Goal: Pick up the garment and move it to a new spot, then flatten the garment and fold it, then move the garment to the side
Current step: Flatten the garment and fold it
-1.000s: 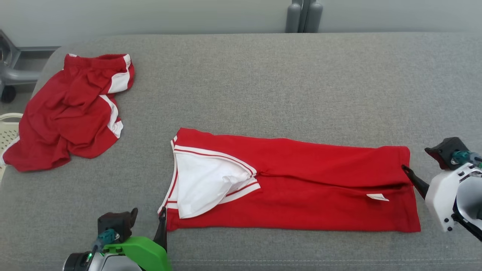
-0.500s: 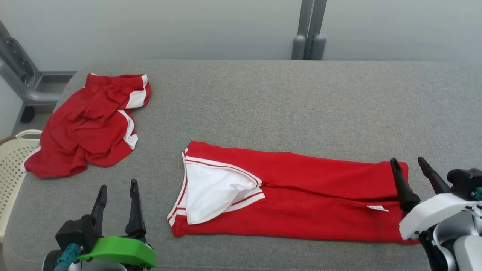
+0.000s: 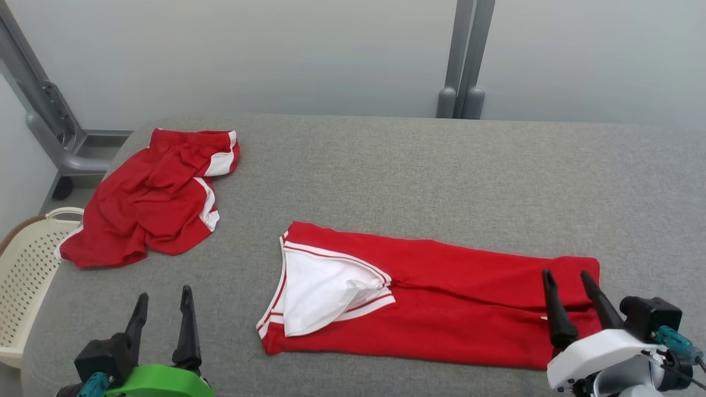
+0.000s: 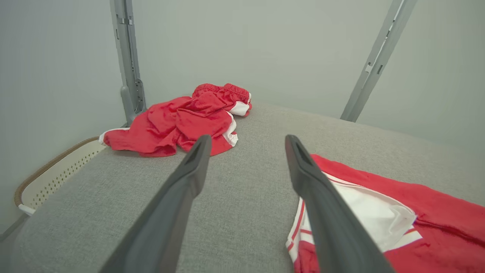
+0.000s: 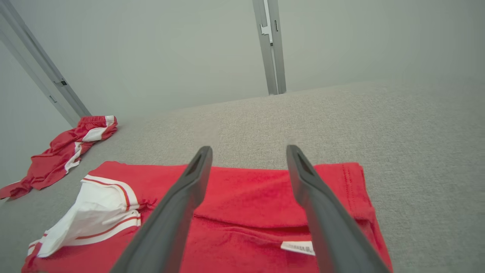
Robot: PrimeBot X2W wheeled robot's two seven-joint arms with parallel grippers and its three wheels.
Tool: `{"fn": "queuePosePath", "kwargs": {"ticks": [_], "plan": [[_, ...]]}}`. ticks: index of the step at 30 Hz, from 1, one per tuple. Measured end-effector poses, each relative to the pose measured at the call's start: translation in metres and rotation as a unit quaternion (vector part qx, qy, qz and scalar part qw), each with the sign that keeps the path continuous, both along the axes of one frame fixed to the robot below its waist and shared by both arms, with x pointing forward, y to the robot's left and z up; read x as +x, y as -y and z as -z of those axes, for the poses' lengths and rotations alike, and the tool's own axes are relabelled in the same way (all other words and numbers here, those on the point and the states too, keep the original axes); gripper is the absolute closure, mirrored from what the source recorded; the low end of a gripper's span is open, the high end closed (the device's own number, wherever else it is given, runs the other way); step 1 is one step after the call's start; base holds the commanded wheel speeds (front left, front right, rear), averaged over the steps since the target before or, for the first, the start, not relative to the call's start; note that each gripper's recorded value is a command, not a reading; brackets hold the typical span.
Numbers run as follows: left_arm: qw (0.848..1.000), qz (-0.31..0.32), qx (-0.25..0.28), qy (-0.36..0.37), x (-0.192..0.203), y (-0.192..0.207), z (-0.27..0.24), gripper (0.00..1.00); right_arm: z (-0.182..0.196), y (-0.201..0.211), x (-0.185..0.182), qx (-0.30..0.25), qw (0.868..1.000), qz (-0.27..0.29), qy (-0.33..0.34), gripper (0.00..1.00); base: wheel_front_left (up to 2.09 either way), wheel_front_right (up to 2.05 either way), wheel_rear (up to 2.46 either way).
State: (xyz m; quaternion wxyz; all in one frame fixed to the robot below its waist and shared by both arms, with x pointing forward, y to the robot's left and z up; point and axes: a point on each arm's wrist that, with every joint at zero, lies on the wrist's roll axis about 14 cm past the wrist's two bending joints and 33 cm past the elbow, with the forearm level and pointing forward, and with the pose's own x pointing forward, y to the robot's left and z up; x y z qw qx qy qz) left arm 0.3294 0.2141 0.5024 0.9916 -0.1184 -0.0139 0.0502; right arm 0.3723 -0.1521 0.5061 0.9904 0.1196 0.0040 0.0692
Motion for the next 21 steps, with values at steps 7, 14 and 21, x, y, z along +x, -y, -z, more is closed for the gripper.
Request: {"fn": "queuePosePath", "kwargs": {"ticks": [7,14,21], "plan": [[0.999,0.026,0.029,-0.038,-0.005,0.006,0.019,0.00,0.022,-0.008,-0.012,-0.063,0.998,-0.018,-0.025,0.00,0.00,0.00,0.00],[0.998,0.035,0.022,-0.052,-0.007,0.013,0.028,0.00,0.030,-0.012,-0.015,-0.045,0.998,-0.020,-0.034,0.00,0.00,0.00,0.00],[0.998,0.038,0.020,-0.056,-0.005,0.016,0.029,0.00,0.033,-0.013,-0.014,-0.037,0.998,-0.021,-0.037,0.00,0.00,0.00,0.00]]}}
